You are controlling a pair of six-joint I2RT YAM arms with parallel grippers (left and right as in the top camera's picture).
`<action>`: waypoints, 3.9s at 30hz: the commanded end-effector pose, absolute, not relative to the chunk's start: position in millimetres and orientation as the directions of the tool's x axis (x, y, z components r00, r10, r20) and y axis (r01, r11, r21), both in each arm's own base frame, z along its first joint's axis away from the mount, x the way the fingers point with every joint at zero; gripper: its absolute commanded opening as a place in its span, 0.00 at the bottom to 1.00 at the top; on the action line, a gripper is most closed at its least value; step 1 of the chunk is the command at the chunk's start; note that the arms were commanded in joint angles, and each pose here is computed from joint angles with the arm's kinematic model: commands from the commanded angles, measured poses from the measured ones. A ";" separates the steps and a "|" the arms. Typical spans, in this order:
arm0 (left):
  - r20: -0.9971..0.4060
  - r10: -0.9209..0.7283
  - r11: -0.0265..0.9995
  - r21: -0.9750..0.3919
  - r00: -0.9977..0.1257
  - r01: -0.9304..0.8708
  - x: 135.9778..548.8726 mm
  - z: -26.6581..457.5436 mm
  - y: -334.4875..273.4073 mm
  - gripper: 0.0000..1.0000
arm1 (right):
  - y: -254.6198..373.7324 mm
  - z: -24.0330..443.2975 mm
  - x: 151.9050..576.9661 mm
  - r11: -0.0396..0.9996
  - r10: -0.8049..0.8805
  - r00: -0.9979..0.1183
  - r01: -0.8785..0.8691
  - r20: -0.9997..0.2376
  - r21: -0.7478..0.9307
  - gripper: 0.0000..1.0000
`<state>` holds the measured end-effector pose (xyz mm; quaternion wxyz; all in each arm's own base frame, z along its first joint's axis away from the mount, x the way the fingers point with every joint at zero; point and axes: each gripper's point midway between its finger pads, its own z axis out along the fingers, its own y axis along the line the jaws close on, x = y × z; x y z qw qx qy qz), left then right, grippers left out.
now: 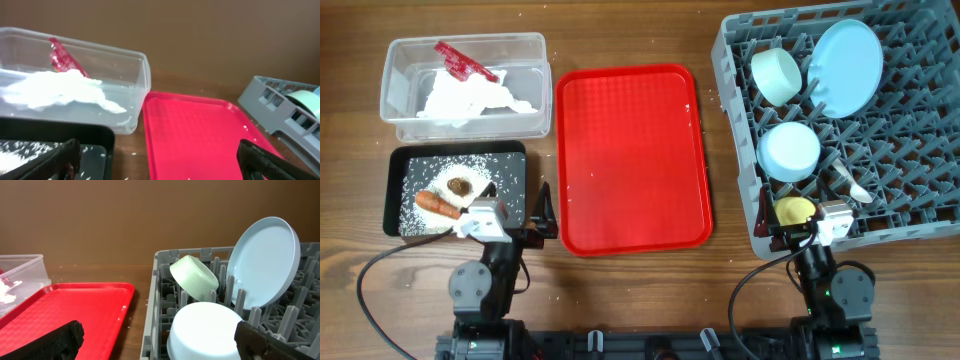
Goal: Sort waste into correct bins and load items into the dishwasher rack
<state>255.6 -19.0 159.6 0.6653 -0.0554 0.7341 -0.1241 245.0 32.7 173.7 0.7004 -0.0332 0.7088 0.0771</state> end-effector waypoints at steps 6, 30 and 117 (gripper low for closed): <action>-0.962 -0.261 0.964 -0.264 -0.082 0.023 245.9 156.9 -6.4 1.00 | 33.2 175.6 244.5 0.985 0.067 -0.008 -0.157 -0.998 0.067 1.00; -0.962 -0.261 0.964 -0.264 -0.082 0.023 246.1 157.0 -6.4 1.00 | 33.2 175.6 244.5 0.985 0.067 -0.008 -0.157 -0.998 0.067 1.00; -0.962 -0.261 0.964 -0.263 -0.082 0.023 246.1 157.0 -6.4 1.00 | 33.2 175.6 244.5 0.985 0.066 -0.008 -0.157 -0.998 0.067 1.00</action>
